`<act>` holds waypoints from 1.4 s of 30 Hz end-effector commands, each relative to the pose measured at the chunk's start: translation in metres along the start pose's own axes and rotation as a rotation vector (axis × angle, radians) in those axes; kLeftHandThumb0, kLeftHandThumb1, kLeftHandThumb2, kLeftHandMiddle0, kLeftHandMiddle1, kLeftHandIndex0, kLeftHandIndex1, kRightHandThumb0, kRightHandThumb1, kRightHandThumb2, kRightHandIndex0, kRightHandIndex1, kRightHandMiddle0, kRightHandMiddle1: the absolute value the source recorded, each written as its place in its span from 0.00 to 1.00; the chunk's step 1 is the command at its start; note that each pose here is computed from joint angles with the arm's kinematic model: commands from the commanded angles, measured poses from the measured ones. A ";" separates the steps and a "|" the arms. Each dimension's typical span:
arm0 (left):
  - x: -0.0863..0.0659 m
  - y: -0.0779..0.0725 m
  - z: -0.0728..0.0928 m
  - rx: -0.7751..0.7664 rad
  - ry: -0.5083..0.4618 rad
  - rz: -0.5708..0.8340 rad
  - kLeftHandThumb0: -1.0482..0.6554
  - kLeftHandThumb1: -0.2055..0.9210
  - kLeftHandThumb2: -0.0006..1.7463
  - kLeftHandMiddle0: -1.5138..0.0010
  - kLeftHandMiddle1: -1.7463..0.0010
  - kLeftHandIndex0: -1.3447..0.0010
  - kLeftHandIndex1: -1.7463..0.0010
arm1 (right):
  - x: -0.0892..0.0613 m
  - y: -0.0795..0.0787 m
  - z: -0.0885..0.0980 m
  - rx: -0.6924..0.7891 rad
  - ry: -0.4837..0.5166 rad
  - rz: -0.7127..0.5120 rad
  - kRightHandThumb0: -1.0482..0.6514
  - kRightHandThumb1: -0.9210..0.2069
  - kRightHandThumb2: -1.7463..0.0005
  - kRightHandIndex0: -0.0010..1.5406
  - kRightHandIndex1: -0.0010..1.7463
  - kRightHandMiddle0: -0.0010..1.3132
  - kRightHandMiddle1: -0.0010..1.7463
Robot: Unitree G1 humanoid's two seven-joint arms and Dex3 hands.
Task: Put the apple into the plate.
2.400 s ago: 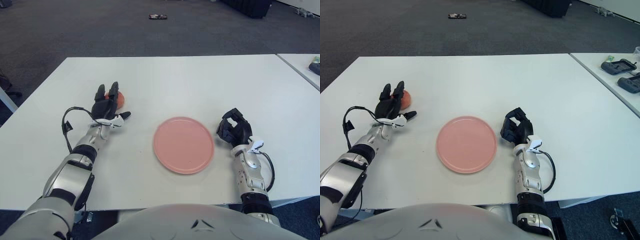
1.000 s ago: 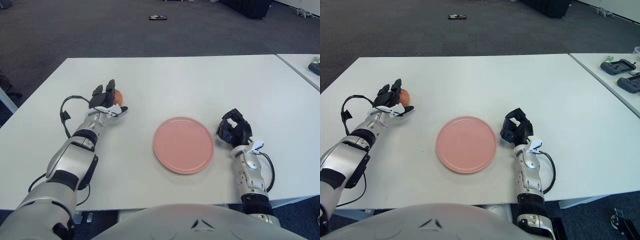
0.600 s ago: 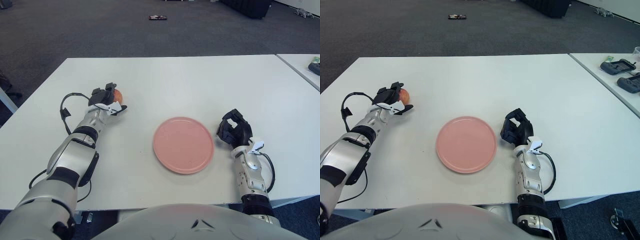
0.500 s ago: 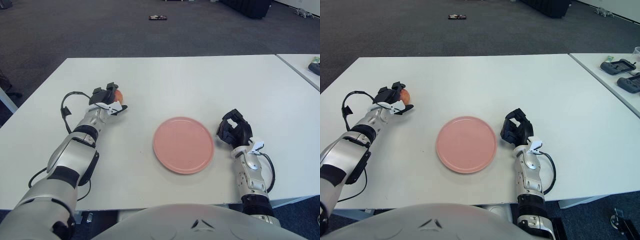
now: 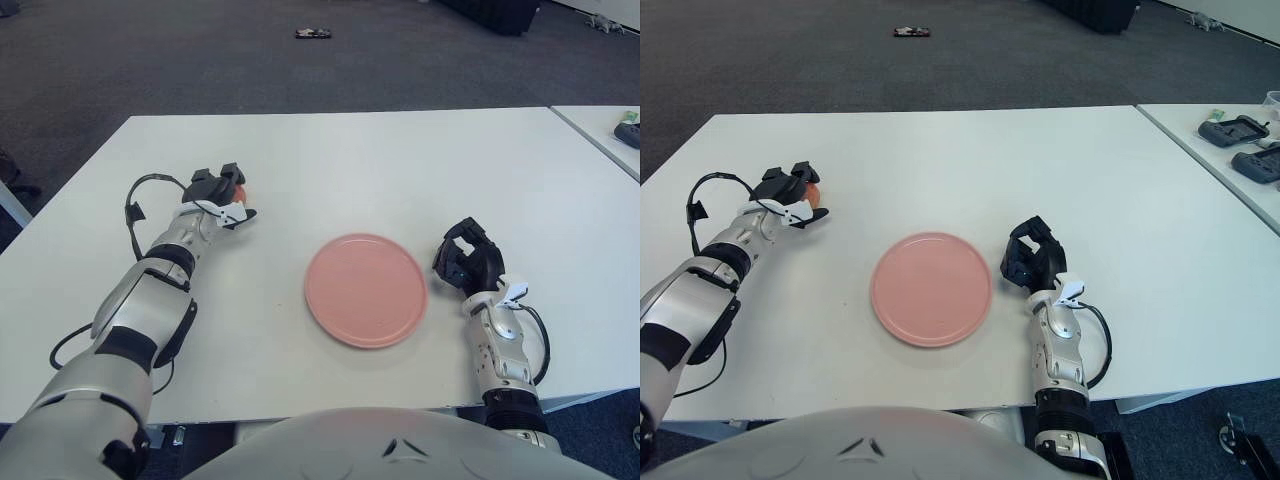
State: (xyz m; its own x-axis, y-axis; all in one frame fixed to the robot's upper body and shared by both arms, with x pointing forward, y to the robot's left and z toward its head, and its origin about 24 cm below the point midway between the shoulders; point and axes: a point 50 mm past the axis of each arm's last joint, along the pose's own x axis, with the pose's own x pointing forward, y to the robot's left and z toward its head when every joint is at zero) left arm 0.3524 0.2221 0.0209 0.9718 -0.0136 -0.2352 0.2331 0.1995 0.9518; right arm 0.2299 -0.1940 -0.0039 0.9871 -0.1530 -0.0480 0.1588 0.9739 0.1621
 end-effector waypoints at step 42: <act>-0.009 -0.015 -0.020 0.034 0.108 -0.047 0.61 0.19 0.92 0.41 0.10 0.54 0.00 | -0.009 -0.010 -0.018 0.015 0.099 -0.059 0.35 0.46 0.30 0.62 1.00 0.42 1.00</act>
State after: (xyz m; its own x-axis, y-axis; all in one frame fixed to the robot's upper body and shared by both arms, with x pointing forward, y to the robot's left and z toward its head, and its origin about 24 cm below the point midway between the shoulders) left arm 0.3526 0.2300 0.0220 0.9695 0.0299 -0.2432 0.2349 0.1691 0.9572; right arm 0.2296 -0.1957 -0.0051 0.9846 -0.1691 -0.0450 0.1743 0.9713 0.1618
